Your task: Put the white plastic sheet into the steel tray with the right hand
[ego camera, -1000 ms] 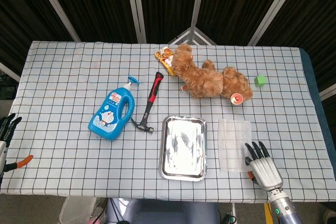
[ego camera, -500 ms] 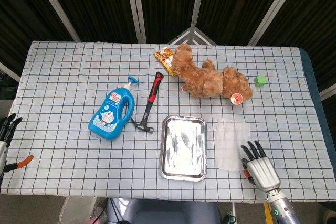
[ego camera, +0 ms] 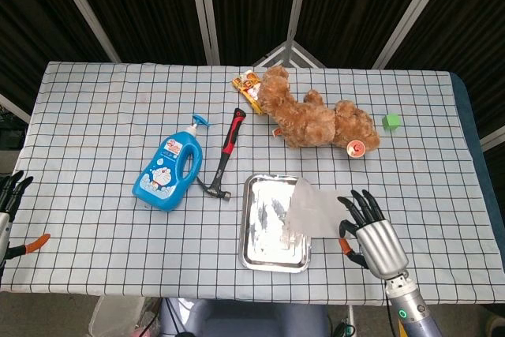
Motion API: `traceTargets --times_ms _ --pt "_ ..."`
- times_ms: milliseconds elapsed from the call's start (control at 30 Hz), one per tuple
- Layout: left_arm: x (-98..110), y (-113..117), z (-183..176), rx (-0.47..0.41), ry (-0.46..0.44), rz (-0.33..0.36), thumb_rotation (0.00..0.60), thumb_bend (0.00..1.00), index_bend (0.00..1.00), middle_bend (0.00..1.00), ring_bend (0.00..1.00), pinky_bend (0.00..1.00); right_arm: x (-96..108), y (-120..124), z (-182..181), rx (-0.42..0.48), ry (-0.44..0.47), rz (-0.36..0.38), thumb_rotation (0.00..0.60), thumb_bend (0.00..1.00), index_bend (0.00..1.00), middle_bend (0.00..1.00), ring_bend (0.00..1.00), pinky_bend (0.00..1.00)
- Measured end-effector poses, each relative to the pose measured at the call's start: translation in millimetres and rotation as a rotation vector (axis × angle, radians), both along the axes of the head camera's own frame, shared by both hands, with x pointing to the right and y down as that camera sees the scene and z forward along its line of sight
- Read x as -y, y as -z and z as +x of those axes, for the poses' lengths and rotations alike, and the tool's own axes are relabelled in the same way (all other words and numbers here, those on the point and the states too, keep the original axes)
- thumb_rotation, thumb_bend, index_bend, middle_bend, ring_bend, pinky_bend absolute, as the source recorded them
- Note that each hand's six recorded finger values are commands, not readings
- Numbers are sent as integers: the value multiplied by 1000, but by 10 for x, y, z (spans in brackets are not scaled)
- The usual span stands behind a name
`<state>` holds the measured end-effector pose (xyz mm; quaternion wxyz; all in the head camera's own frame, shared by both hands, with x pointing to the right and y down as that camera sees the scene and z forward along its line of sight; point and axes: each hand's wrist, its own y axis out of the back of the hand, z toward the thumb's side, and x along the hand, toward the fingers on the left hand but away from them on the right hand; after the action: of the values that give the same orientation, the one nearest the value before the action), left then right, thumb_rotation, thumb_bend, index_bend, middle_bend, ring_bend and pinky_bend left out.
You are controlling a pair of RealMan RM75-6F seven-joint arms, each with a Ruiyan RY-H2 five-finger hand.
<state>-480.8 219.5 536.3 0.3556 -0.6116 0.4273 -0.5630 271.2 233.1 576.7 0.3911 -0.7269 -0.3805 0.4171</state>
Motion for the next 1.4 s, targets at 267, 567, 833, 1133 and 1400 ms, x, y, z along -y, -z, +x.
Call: traceTargets --times_ms 267,567,833,1133,1400 --pt "5 -13 -7 0 2 -5 600 0 0 0 0 0 182 347 -573 144 17 11 600 522 658 189 0 0" --pt "-8 -21 -5 1 -3 -10 600 0 0 0 0 0 2 142 -659 124 19 -77 600 522 658 189 0 0" --pt "-16 -33 -5 5 -2 -14 600 0 0 0 0 0 -185 -235 -540 36 15 -149 600 522 658 189 0 0" --pt "-16 -46 -10 6 -2 -19 600 0 0 0 0 0 -298 -339 -544 -15 11 -173 600 522 658 189 0 0" --pt "-21 -34 -9 4 -2 -15 600 0 0 0 0 0 -392 -341 -632 -15 16 -191 600 522 579 187 0 0"
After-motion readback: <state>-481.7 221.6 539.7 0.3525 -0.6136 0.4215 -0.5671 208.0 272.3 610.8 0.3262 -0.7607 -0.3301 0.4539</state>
